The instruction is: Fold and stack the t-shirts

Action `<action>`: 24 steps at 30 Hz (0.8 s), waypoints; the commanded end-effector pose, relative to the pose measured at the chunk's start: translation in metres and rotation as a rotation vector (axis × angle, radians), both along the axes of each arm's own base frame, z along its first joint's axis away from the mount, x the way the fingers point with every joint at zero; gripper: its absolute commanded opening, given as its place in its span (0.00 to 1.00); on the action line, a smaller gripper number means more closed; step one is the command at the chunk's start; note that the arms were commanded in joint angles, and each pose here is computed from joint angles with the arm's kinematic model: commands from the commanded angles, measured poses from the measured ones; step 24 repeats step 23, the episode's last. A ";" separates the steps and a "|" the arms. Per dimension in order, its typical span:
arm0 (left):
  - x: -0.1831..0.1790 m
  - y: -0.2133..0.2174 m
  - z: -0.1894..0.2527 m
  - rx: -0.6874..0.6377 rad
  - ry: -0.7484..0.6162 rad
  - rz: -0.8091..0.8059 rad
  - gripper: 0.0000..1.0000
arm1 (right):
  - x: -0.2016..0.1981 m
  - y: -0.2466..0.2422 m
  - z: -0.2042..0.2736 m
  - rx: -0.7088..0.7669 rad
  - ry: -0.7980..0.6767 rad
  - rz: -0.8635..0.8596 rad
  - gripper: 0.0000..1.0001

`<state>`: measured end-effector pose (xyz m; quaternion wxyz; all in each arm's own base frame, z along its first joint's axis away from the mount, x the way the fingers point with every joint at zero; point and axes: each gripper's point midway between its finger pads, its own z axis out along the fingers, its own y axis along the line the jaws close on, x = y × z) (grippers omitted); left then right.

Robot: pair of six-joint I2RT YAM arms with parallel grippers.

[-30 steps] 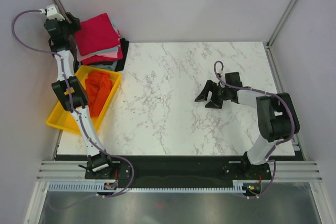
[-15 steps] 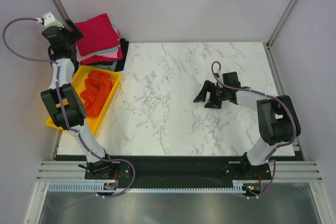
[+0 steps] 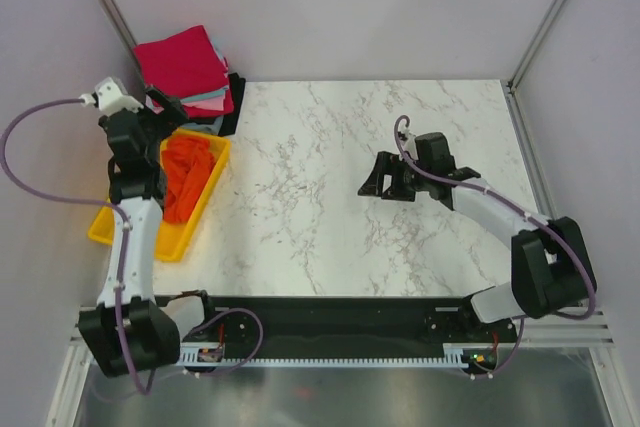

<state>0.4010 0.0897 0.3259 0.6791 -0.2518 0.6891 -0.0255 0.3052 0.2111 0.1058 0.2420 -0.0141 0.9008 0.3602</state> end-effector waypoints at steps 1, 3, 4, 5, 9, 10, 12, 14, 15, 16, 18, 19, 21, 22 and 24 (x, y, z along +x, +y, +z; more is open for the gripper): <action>-0.041 -0.049 -0.019 -0.103 0.028 -0.160 0.97 | -0.002 0.002 0.054 0.024 -0.152 -0.013 0.91; -0.064 -0.070 -0.047 -0.137 0.092 -0.243 0.97 | -0.012 -0.001 0.077 0.036 -0.208 -0.023 0.92; -0.081 -0.076 -0.049 -0.131 0.084 -0.260 0.97 | -0.015 -0.004 0.084 0.035 -0.225 -0.034 0.92; -0.089 -0.079 -0.053 -0.134 0.095 -0.268 0.98 | -0.019 -0.007 0.092 0.039 -0.242 -0.046 0.93; -0.128 -0.097 -0.066 -0.098 0.152 -0.357 1.00 | -0.039 -0.027 0.127 0.042 -0.328 -0.129 0.93; -0.137 -0.099 -0.074 -0.101 0.189 -0.361 1.00 | -0.041 -0.033 0.127 0.031 -0.333 -0.162 0.93; -0.149 -0.103 -0.075 -0.080 0.177 -0.365 1.00 | -0.052 -0.043 0.137 0.039 -0.352 -0.203 0.94; -0.156 -0.109 -0.089 -0.081 0.200 -0.385 1.00 | -0.059 -0.057 0.140 0.022 -0.381 -0.267 0.94; -0.159 -0.110 -0.091 -0.078 0.197 -0.388 1.00 | -0.063 -0.062 0.138 0.013 -0.371 -0.292 0.95; -0.161 -0.112 -0.093 -0.078 0.203 -0.394 1.00 | -0.066 -0.066 0.136 0.006 -0.370 -0.306 0.95; -0.162 -0.115 -0.089 -0.076 0.194 -0.409 1.00 | -0.074 -0.075 0.139 -0.004 -0.387 -0.338 0.95; -0.162 -0.116 -0.090 -0.076 0.191 -0.414 1.00 | -0.076 -0.076 0.138 -0.003 -0.387 -0.341 0.95; -0.160 -0.120 -0.090 -0.074 0.187 -0.429 1.00 | -0.082 -0.083 0.134 -0.025 -0.377 -0.355 0.95; -0.161 -0.121 -0.090 -0.074 0.187 -0.434 1.00 | -0.084 -0.085 0.133 -0.040 -0.385 -0.350 0.96; -0.161 -0.121 -0.090 -0.070 0.188 -0.436 1.00 | -0.087 -0.087 0.135 -0.043 -0.395 -0.353 0.97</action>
